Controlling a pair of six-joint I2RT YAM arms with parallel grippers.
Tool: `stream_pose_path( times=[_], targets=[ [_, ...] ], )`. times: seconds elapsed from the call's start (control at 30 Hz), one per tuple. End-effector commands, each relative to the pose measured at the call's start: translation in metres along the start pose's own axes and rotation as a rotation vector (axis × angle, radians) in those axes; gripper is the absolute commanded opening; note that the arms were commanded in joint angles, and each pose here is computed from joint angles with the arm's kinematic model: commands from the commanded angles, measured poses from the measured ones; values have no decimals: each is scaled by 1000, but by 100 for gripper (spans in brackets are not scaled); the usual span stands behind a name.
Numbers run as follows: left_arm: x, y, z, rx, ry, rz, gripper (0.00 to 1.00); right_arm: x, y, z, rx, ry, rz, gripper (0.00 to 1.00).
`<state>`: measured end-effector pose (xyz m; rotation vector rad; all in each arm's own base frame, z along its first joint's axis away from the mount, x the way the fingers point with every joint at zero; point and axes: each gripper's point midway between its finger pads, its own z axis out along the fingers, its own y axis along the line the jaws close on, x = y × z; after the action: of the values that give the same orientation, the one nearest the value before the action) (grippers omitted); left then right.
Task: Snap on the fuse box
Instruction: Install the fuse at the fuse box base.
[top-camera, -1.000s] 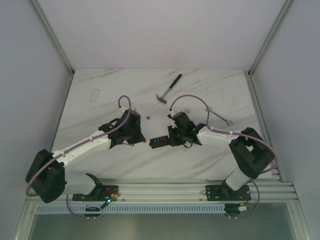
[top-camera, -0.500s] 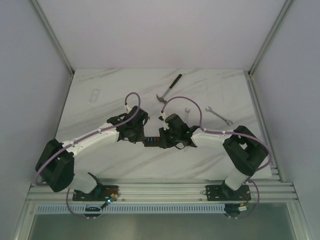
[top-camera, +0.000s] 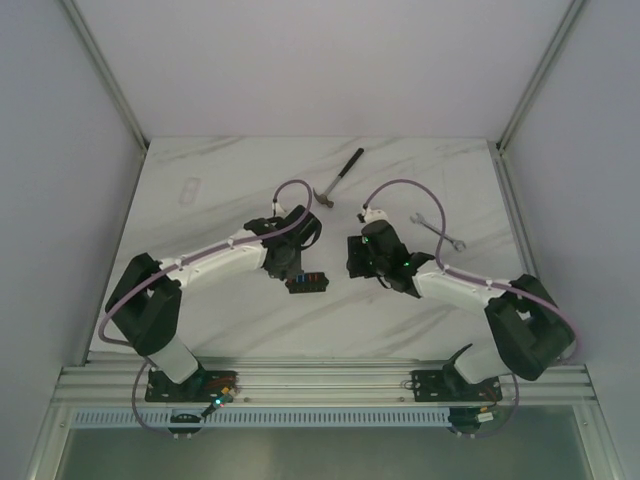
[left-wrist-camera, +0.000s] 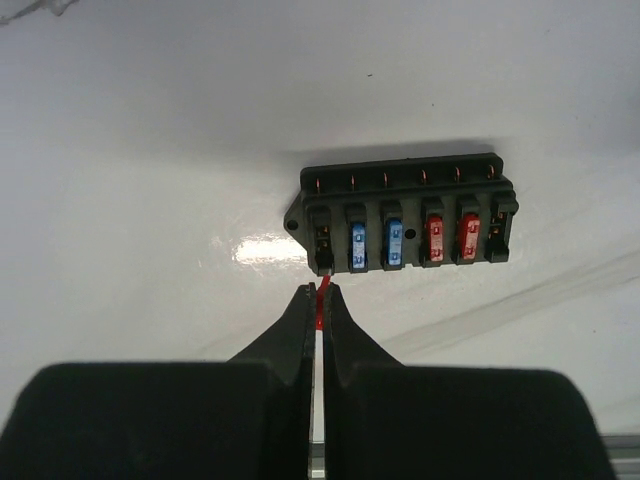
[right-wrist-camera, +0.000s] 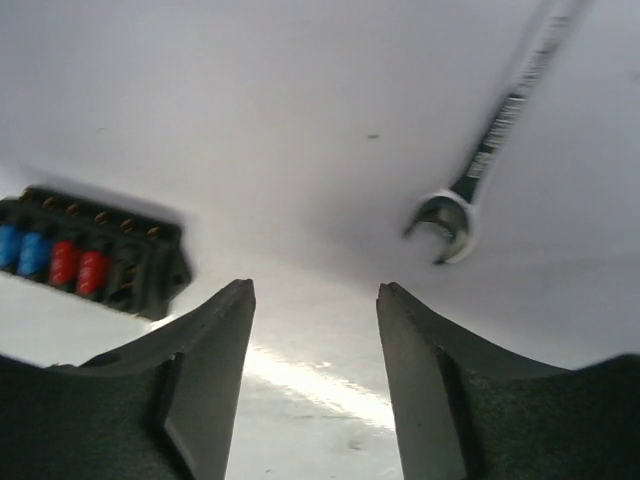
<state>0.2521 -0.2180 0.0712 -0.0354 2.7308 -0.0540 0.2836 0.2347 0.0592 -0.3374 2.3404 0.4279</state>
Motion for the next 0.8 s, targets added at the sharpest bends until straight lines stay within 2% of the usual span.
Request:
stream_pose_path(
  times=[0.0,0.2,0.3,0.77],
  targets=[
    [-1,9,-5,-80,9,37,0,-11,-42,-9,179,-92,22,65],
    [-1,8,-2,-97,16,36,0,-21,-66,-20,280,-184,41,91],
    [-2,5,0,-103,16,39,0,-22,-73,-22,307,-212,46,100],
    [-2,1,11,-128,30,45,0,-17,-80,-20,328,-206,44,100]
  ],
)
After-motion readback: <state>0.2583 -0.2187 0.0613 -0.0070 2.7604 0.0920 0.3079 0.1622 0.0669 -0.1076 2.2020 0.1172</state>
